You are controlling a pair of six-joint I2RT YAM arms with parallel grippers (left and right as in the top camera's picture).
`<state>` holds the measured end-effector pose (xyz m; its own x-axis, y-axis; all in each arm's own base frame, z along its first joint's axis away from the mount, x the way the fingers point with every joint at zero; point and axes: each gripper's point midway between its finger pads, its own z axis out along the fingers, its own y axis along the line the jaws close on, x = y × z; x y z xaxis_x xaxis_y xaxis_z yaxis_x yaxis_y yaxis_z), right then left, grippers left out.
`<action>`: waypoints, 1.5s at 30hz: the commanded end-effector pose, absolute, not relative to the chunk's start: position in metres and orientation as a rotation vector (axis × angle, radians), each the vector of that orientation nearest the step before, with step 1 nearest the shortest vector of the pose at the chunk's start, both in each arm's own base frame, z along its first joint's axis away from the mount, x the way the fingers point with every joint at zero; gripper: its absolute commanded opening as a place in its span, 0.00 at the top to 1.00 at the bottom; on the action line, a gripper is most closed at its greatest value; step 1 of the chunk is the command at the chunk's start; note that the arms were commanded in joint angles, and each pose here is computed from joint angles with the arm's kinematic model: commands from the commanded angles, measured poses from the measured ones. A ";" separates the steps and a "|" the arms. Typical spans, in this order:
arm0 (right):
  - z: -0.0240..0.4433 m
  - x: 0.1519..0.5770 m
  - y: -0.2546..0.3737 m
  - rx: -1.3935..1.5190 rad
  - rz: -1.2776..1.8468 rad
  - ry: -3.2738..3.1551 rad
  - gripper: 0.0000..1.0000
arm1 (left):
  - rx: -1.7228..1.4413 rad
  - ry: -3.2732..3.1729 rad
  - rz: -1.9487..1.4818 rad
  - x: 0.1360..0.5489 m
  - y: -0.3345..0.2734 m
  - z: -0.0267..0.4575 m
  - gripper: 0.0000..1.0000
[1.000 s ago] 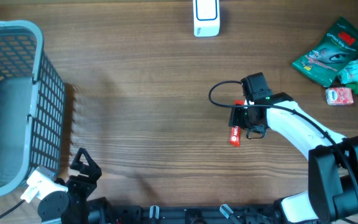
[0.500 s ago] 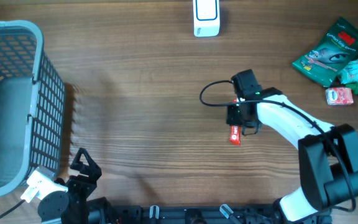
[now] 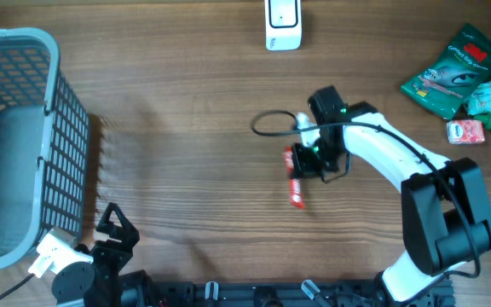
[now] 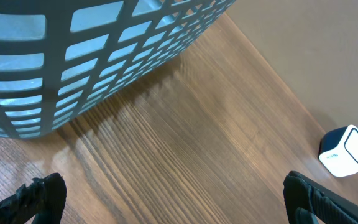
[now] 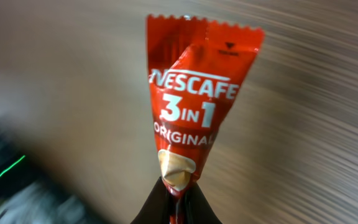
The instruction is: Scan the item barcode
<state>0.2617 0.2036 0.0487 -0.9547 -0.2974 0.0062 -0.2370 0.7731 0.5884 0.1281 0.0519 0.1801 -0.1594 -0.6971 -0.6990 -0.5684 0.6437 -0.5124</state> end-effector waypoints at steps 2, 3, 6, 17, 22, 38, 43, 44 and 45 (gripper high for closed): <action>0.146 0.246 0.261 0.862 -1.866 -2.419 0.96 | -1.023 1.827 -0.147 0.127 0.054 0.180 0.00; 0.158 0.244 0.264 0.853 -1.958 -2.349 0.96 | -1.023 1.827 -0.147 0.127 0.054 0.180 0.00; 0.187 0.241 0.268 0.832 -2.167 -2.177 0.96 | -1.023 1.827 -0.147 0.127 0.054 0.180 0.00; 0.212 0.253 0.273 0.719 -2.256 -2.023 0.96 | -1.024 1.827 -0.147 0.127 0.054 0.180 0.00; 0.214 0.257 0.275 0.665 -2.221 -2.014 0.96 | -1.023 1.827 -0.147 0.127 0.054 0.180 0.00; 0.040 0.300 0.215 0.401 -0.743 -3.133 0.81 | -1.023 1.827 -0.147 0.127 0.054 0.180 0.00; 0.047 0.318 0.209 0.426 -0.561 -3.245 0.01 | -1.023 1.827 -0.147 0.127 0.054 0.180 0.00; 0.051 0.322 0.203 0.396 -0.498 -3.265 0.00 | -1.023 1.827 -0.147 0.127 0.054 0.180 0.00; 0.059 0.326 0.196 0.343 -0.417 -3.282 0.01 | -1.023 1.827 -0.147 0.127 0.054 0.180 0.00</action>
